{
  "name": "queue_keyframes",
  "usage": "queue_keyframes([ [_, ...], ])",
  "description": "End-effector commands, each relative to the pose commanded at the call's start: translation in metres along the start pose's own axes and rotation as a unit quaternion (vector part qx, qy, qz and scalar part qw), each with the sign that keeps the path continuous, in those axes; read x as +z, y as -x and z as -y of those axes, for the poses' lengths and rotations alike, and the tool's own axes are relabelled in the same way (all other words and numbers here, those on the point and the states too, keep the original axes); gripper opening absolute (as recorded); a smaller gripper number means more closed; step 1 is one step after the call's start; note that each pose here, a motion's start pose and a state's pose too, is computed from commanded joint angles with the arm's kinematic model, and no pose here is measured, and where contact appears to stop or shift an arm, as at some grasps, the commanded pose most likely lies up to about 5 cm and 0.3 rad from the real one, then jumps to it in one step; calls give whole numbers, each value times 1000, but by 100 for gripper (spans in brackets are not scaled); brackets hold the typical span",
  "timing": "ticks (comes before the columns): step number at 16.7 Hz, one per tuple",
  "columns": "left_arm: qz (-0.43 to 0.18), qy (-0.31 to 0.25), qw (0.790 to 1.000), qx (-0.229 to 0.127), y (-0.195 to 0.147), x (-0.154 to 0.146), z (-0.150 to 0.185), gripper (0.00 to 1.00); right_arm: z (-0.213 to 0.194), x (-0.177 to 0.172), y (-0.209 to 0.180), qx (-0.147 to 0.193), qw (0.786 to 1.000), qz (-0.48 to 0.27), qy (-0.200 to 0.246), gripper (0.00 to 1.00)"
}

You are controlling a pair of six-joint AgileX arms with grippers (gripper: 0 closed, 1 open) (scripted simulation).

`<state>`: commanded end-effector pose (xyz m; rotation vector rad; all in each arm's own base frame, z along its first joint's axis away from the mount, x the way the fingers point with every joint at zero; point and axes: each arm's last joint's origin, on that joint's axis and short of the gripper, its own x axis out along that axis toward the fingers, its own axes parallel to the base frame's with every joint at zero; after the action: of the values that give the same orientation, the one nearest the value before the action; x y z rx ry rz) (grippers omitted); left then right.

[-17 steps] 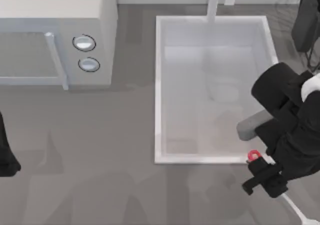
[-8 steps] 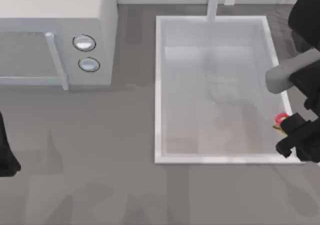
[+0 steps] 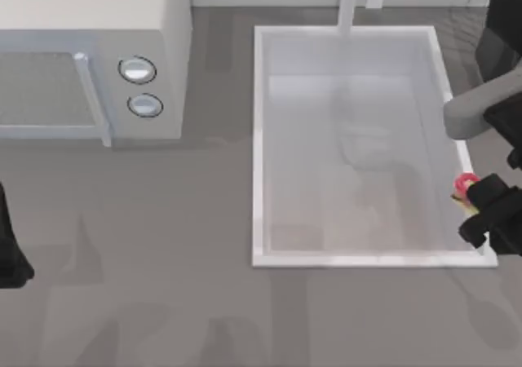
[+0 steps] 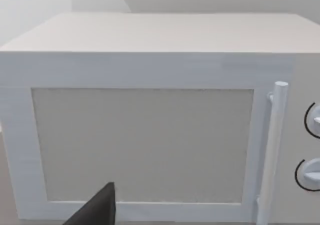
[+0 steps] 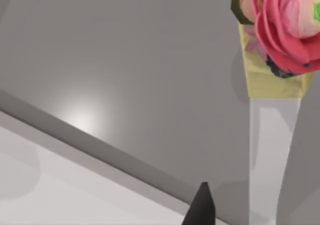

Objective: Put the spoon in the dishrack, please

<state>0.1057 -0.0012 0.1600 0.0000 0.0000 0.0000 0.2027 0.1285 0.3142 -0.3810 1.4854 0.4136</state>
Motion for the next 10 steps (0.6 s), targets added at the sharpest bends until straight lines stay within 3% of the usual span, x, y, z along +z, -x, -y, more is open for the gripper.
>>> queue_keyframes([
  [5,0,0,1000,0,0,0,0,100,44,4,13,40,987,128,-84,0],
  [7,0,0,1000,0,0,0,0,100,74,2,22,49,966,215,-131,0],
  [10,0,0,1000,0,0,0,0,100,124,-13,40,35,912,363,-189,0],
])
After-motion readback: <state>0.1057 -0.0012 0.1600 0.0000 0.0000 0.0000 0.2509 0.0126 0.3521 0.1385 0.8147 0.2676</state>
